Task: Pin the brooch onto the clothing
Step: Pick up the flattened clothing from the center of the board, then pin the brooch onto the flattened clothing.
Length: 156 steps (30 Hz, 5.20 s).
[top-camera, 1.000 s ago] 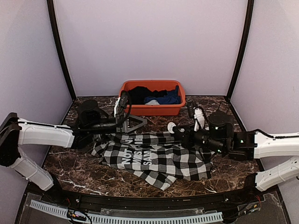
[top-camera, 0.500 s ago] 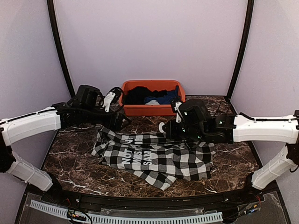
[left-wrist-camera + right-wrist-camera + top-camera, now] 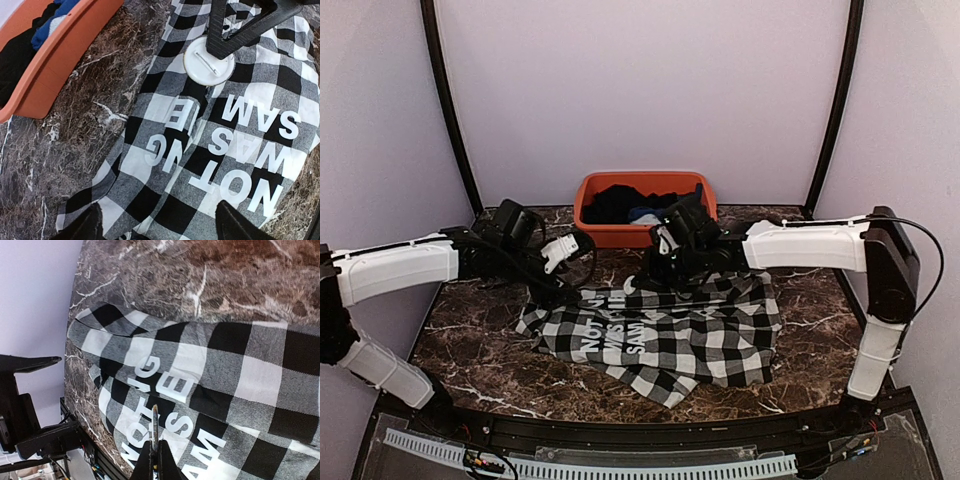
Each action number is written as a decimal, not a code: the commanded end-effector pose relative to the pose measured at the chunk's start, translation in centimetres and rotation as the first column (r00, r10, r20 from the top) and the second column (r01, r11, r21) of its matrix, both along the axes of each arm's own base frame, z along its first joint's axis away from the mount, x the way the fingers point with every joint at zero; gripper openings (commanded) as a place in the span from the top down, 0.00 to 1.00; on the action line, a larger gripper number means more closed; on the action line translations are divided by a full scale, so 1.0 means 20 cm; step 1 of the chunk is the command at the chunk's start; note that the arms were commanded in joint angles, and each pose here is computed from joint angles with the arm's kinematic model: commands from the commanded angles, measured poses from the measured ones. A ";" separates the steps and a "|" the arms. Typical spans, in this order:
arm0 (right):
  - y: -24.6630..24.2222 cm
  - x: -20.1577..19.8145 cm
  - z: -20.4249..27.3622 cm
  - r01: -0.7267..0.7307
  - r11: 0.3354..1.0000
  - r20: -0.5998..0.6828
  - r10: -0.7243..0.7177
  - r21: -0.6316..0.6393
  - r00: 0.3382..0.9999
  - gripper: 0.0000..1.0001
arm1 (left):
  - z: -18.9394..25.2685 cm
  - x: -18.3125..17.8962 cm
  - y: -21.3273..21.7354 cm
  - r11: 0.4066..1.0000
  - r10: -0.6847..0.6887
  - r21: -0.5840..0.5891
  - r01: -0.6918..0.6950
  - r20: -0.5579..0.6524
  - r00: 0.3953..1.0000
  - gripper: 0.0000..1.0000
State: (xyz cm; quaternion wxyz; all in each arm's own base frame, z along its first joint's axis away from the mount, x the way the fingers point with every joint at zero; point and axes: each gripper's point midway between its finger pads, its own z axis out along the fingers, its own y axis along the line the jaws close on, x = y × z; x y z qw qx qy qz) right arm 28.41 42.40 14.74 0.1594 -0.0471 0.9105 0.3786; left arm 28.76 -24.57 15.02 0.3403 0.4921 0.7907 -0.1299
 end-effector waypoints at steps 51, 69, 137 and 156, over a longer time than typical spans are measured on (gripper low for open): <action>0.04 -0.04 -0.16 0.081 0.995 -0.341 -0.056 0.058 0.938 1.00 | -0.34 0.10 -0.27 0.983 -0.184 -0.010 0.184 -0.104 0.977 0.99; 0.06 0.02 -0.19 0.148 0.988 -0.369 -0.121 0.045 0.921 1.00 | -0.27 -0.05 -0.36 0.965 -0.254 0.064 0.254 0.002 0.967 0.99; 0.22 -0.13 -0.29 0.054 0.998 -0.400 -0.032 0.045 0.916 1.00 | -0.15 -0.02 -0.41 0.977 -0.212 0.059 0.205 0.153 0.965 0.99; 0.18 -0.06 -0.16 0.082 0.987 -0.367 -0.025 0.140 0.930 1.00 | -0.17 -0.04 -0.42 0.974 -0.226 0.036 0.223 0.153 0.962 0.99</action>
